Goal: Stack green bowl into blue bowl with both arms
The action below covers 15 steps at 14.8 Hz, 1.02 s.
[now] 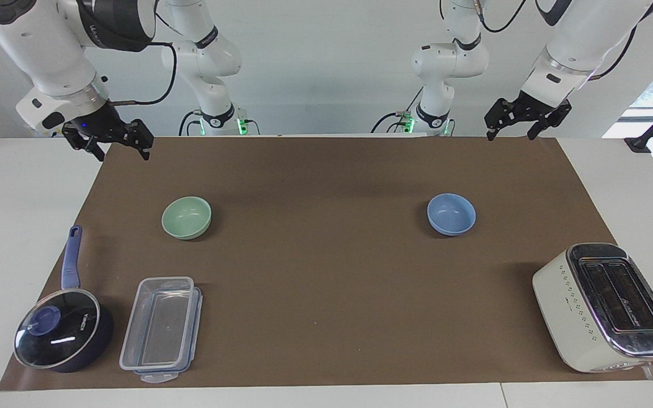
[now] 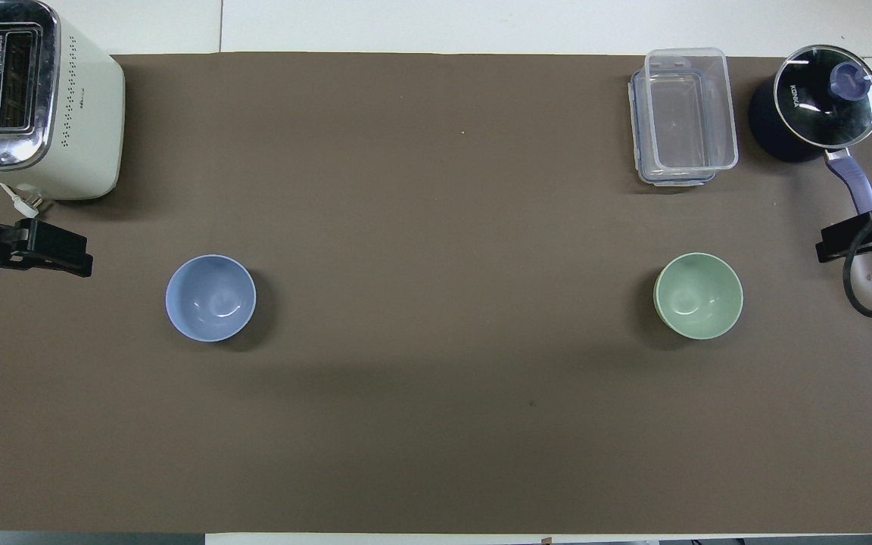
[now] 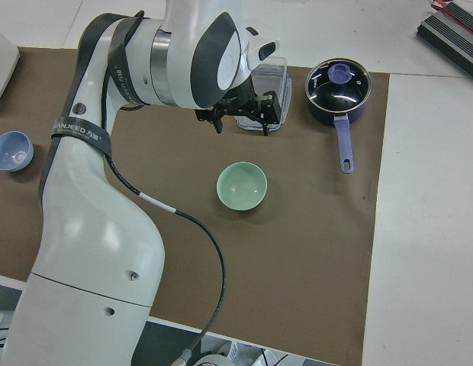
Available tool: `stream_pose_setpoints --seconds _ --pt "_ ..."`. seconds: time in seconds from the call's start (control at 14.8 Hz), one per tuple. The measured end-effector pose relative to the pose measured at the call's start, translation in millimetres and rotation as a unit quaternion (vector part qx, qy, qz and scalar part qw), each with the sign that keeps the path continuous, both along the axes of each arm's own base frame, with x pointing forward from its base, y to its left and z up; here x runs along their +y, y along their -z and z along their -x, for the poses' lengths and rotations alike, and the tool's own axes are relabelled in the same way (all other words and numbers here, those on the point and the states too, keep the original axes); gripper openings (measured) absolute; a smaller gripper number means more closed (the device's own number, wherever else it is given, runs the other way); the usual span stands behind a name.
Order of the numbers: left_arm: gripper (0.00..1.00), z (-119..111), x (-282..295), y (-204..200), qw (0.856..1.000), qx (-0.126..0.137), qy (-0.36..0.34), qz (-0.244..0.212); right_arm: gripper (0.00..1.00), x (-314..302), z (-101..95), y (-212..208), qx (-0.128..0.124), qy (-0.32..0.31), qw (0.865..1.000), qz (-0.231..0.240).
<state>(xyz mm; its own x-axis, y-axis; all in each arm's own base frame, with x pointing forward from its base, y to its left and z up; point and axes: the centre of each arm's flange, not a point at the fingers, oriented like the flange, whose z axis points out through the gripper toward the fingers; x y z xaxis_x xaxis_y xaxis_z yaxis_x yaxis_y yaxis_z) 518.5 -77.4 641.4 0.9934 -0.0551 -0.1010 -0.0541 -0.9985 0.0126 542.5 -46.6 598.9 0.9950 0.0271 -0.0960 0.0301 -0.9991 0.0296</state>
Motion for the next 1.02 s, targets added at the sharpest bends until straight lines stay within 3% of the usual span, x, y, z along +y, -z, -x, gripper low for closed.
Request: stream_pose_setpoints --seconds 0.41,0.54,0.74,1.02 --pt "1.0 0 0 7 1.0 0.007 0.0 -0.001 1.0 0 -0.2 2 -0.001 0.0 1.0 0.0" --pt "1.0 1 0 7 1.0 0.007 0.0 -0.001 1.0 -9 -2.2 14 -0.022 0.006 1.0 0.001" --pt "1.0 1 0 6 1.0 0.006 0.0 -0.001 1.0 -57 9.3 79 -0.055 0.0 0.998 -0.006" --pt "1.0 2 0 7 1.0 0.006 0.0 -0.001 1.0 -87 19.4 163 -0.045 0.03 0.997 -0.055"
